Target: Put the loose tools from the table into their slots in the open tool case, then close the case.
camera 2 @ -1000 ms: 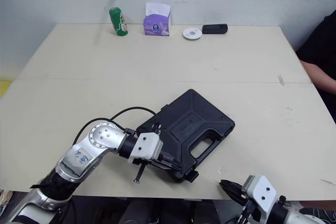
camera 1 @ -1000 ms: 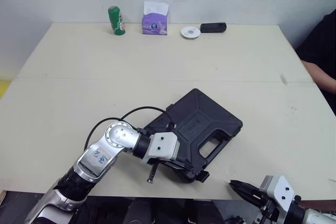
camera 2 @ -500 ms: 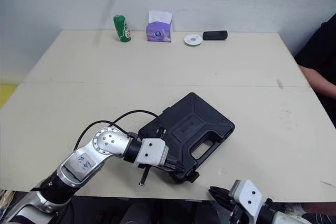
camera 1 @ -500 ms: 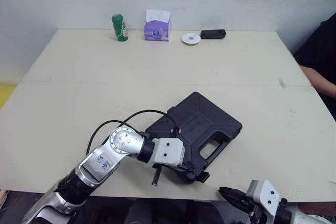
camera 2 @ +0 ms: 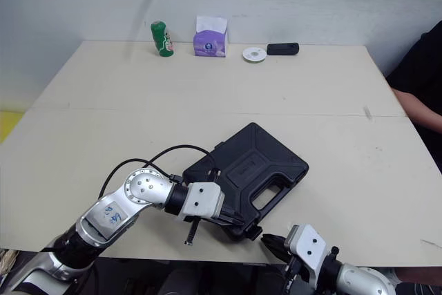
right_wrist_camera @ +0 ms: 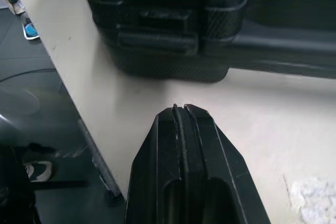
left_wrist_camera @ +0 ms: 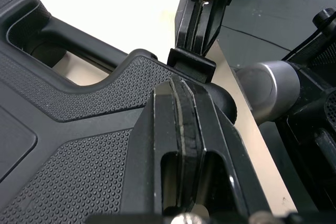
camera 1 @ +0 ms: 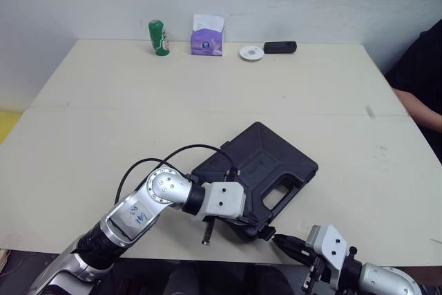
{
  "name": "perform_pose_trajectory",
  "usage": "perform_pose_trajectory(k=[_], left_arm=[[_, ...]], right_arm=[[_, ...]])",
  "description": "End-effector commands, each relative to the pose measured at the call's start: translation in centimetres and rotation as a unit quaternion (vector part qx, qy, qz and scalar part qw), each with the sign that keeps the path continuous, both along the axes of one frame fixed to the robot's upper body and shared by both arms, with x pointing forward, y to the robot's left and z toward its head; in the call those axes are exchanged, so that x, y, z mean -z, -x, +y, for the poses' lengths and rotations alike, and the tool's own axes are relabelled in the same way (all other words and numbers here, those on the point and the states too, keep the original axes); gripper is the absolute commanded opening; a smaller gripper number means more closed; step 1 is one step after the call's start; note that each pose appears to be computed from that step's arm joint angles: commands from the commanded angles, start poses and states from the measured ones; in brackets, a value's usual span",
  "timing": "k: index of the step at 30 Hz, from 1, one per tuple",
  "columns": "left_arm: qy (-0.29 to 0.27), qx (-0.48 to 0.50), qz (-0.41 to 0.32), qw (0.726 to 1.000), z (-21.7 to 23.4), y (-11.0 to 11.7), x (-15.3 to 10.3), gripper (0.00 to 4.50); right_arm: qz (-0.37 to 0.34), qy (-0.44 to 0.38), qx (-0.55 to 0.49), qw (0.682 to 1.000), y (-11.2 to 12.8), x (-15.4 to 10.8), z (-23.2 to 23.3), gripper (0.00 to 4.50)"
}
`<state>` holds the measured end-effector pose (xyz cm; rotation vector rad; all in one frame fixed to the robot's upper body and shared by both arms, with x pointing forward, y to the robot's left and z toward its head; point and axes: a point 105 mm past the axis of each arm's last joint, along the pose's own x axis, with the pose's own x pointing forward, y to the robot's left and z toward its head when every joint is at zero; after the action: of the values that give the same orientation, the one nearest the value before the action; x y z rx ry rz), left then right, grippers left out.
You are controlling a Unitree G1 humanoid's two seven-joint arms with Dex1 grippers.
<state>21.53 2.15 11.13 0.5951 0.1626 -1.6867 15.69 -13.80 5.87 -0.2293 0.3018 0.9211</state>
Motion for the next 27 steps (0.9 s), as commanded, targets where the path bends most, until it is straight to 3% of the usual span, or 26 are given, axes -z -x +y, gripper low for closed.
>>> perform_pose_trajectory(k=[1, 13, 27], left_arm=[[-0.109, -0.087, 0.059, 0.988, 2.6, -1.4, 5.9, 0.0], [-0.06, -0.1, 0.026, 0.993, 2.1, -2.4, 4.4, 0.0], [-0.079, -0.098, 0.024, 0.992, 4.0, -2.1, 4.3, 0.0]], right_arm=[[-0.018, -0.023, -0.022, 0.999, 0.2, -1.5, 1.1, 0.08], [-0.015, -0.038, -0.055, 0.998, -0.3, -3.3, 2.0, 0.08], [-0.018, -0.052, -0.071, 0.996, -0.3, -3.9, 3.0, 0.08]])
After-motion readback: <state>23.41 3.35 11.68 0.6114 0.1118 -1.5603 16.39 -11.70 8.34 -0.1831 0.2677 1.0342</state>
